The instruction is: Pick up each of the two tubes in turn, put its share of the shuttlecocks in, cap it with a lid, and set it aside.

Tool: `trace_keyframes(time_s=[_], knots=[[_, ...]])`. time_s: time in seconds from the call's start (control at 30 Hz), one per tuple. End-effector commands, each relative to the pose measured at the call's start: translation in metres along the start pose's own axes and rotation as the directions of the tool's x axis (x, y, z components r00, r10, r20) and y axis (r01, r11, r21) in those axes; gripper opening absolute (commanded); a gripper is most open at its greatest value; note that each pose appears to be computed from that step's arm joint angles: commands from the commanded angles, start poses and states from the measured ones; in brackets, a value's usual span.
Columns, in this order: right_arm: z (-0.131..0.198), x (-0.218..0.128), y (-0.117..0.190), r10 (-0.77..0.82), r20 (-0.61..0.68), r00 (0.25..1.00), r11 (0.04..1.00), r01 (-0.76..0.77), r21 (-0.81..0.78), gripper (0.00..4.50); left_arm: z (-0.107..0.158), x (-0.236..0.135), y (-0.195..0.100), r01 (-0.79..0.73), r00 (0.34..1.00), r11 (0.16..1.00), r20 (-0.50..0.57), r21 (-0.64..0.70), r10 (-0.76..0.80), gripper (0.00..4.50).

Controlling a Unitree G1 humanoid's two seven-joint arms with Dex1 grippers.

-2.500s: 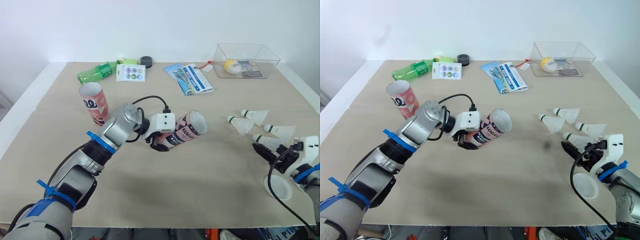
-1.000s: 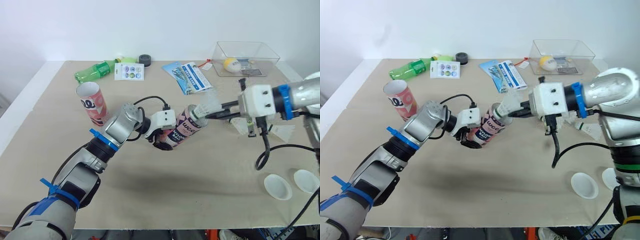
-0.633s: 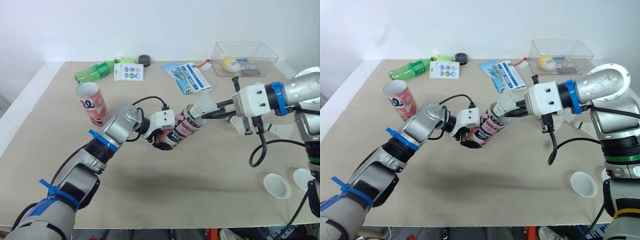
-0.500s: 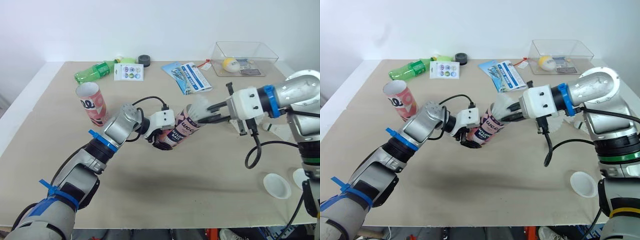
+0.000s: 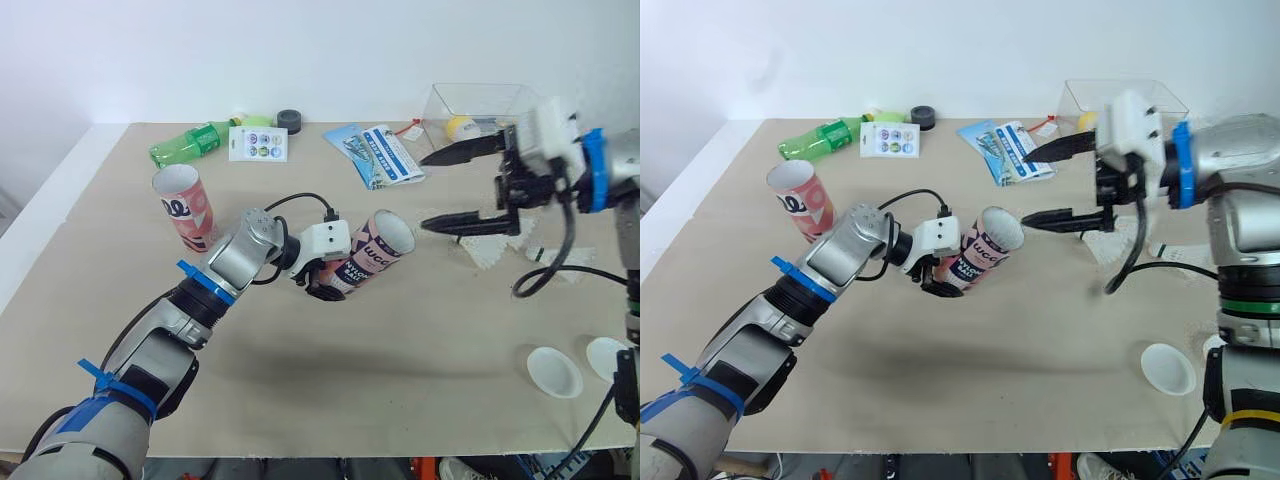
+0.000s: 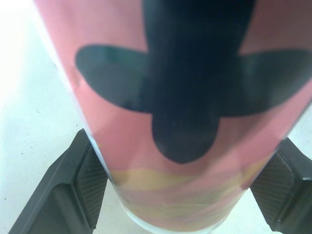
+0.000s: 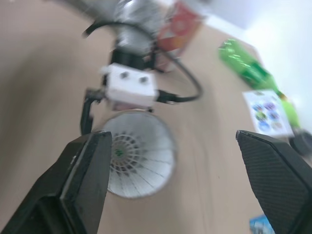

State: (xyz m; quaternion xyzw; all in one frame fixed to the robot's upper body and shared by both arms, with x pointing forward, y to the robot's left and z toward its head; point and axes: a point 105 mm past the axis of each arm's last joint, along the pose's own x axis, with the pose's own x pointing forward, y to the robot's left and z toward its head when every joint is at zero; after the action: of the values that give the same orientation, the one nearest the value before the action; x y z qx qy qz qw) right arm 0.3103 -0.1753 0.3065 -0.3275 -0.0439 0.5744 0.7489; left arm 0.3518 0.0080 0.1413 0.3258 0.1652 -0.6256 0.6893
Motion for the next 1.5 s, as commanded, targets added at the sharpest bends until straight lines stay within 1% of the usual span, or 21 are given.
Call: trace_keyframes(time_s=[0.03,0.07,0.1,0.17,0.2,0.23,0.27,0.33,0.37,0.5,0.73,0.9,1.1,1.23,1.37,1.5], knots=[[0.004,-0.005,-0.005,-0.06,0.034,0.998,0.998,0.06,-0.006,4.1,0.002,-0.002,0.002,-0.014,1.0,1.0,0.0,0.012,0.014,3.71],[0.002,-0.003,-0.005,-0.064,0.021,0.998,0.998,0.064,-0.019,3.94,0.002,-0.002,0.002,-0.013,1.0,1.0,0.001,0.014,0.013,3.71],[-0.001,0.001,-0.004,-0.055,0.003,0.998,0.997,0.055,-0.044,3.57,0.003,-0.002,0.002,-0.012,1.0,1.0,0.002,0.016,0.012,3.71],[-0.003,0.009,0.0,-0.024,-0.015,1.0,0.998,0.023,-0.062,2.63,0.005,-0.002,0.001,-0.008,1.0,1.0,0.005,0.021,0.008,3.71],[-0.003,0.018,0.004,0.01,-0.032,0.999,0.996,-0.012,-0.086,2.18,0.007,-0.002,0.001,-0.005,1.0,1.0,0.007,0.023,0.005,3.71],[-0.002,0.029,0.011,0.062,-0.041,0.997,0.993,-0.066,-0.099,1.63,0.008,-0.002,0.001,-0.004,1.0,1.0,0.008,0.025,0.004,3.71],[-0.002,0.037,0.019,0.112,-0.055,0.992,0.987,-0.118,-0.112,1.27,0.008,-0.002,0.001,-0.005,1.0,1.0,0.01,0.026,0.005,3.71],[-0.003,0.047,0.027,0.168,-0.083,0.982,0.976,-0.178,-0.128,0.23,0.009,-0.002,0.003,-0.008,1.0,1.0,0.011,0.026,0.007,3.71],[-0.008,0.053,0.031,0.201,-0.116,0.973,0.966,-0.216,-0.143,0.03,0.009,-0.002,0.003,-0.01,1.0,1.0,0.011,0.027,0.01,3.71],[-0.022,0.069,0.038,0.286,-0.225,0.931,0.921,-0.332,-0.205,0.03,0.009,-0.002,0.004,-0.012,1.0,0.999,0.011,0.03,0.011,3.71],[-0.031,0.087,0.03,0.336,-0.365,0.868,0.848,-0.447,-0.283,0.03,0.01,-0.002,0.005,-0.017,1.0,0.999,0.013,0.032,0.016,3.71],[-0.037,0.101,0.027,0.376,-0.422,0.825,0.795,-0.521,-0.31,0.03,0.012,0.0,0.004,-0.017,1.0,0.999,0.02,0.032,0.016,3.71],[-0.038,0.115,0.028,0.413,-0.432,0.802,0.755,-0.566,-0.33,0.03,0.012,0.0,0.005,-0.024,0.999,0.999,0.022,0.032,0.023,3.71],[-0.036,0.117,0.027,0.423,-0.424,0.801,0.745,-0.573,-0.341,0.03,0.012,0.001,0.004,-0.025,0.999,0.999,0.028,0.027,0.025,3.71],[-0.027,0.113,0.021,0.414,-0.388,0.823,0.757,-0.548,-0.356,0.03,0.011,0.002,0.002,-0.022,0.999,1.0,0.032,0.017,0.022,3.71],[0.004,0.099,0.007,0.378,-0.248,0.892,0.817,-0.448,-0.363,0.03,0.006,0.003,0.0,-0.018,0.999,1.0,0.028,0.009,0.018,3.71]])
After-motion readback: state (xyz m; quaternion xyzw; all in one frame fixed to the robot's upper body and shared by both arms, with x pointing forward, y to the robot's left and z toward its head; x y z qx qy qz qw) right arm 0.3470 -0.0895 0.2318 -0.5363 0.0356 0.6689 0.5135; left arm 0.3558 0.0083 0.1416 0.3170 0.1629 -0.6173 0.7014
